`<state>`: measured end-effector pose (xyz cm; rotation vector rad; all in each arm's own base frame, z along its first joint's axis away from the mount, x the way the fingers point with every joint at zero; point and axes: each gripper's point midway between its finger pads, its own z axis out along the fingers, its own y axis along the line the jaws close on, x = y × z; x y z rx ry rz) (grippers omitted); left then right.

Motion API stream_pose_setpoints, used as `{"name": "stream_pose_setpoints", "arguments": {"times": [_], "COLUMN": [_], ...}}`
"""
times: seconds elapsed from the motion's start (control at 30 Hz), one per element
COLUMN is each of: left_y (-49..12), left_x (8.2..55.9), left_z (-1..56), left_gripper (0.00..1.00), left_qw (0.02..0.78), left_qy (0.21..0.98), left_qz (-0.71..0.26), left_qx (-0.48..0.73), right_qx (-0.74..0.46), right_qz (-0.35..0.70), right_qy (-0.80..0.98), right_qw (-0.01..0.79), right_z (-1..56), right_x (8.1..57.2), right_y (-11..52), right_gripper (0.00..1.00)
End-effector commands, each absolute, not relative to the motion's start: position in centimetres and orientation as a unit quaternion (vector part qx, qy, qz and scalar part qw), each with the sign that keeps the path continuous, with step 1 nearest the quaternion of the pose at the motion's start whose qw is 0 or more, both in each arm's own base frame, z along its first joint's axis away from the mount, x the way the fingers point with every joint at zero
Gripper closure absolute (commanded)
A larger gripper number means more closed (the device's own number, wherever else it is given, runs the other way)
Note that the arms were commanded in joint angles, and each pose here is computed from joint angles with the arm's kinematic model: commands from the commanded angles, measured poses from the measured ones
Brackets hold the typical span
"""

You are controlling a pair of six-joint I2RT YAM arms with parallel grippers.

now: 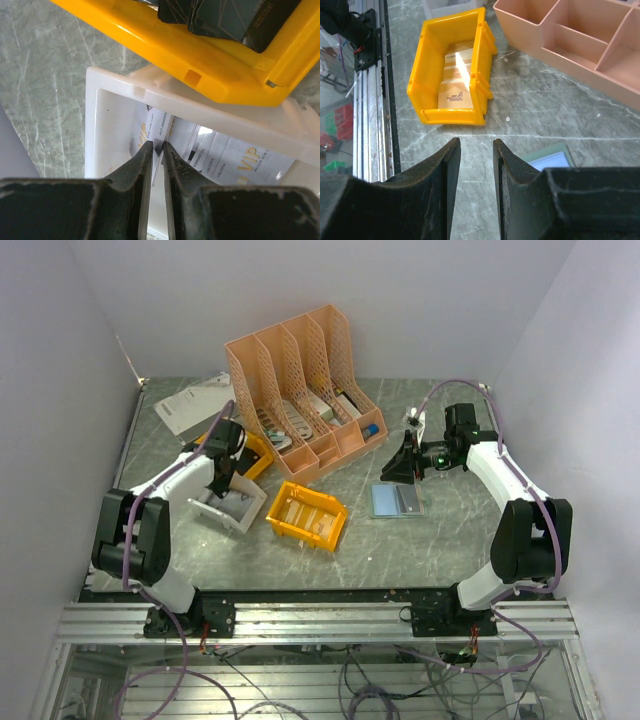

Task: Put the credit cards into the card holder
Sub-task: Pick up the credit card from the storage box.

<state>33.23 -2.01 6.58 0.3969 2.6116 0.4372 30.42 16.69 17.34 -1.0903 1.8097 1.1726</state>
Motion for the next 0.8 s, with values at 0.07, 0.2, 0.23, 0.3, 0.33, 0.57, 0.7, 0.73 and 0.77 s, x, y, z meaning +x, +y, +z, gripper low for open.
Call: {"name": "stream_pose_setpoints", "arguments": {"times": [0.07,0.2,0.23,0.3,0.33,0.57,0.7,0.73,0.77], "left_y": [0.0,1.1,1.2,1.3,1.5,3.3,4.4,4.6,4.7], "left_x": [34.0,33.9,34.0,34.2,34.3,34.9,35.2,35.2,35.4], "left_z": [6.8,6.1,6.2,6.4,6.6,8.6,9.8,9.9,10.0], "left_gripper": [0.74,0.75,0.75,0.78,0.79,0.8,0.8,0.8,0.8], "left_qw": [0.231,0.214,0.215,0.22,0.223,0.245,0.253,0.255,0.257], "left_qy": [0.955,0.962,0.962,0.96,0.959,0.945,0.937,0.935,0.935], "left_qz": [0.162,0.151,0.152,0.157,0.163,0.21,0.239,0.244,0.243], "left_qx": [0.094,0.076,0.074,0.071,0.07,0.048,0.037,0.035,0.034], "right_qx": [-0.429,-0.429,-0.429,-0.429,-0.429,-0.428,-0.428,-0.428,-0.428], "right_qz": [0.454,0.454,0.454,0.454,0.454,0.456,0.456,0.457,0.457], "right_qy": [0.69,0.69,0.69,0.69,0.69,0.69,0.69,0.689,0.689], "right_qw": [0.366,0.366,0.366,0.366,0.366,0.365,0.365,0.365,0.364], "right_z": [18.3,18.3,18.4,18.3,18.3,18.3,18.3,18.3,18.4], "right_x": [30.6,30.6,30.6,30.6,30.6,30.6,30.6,30.6,30.6], "right_y": [16.7,16.7,16.7,16.7,16.7,16.7,16.7,16.8,16.8], "right_gripper": [0.67,0.67,0.67,0.67,0.67,0.67,0.67,0.67,0.67]}}
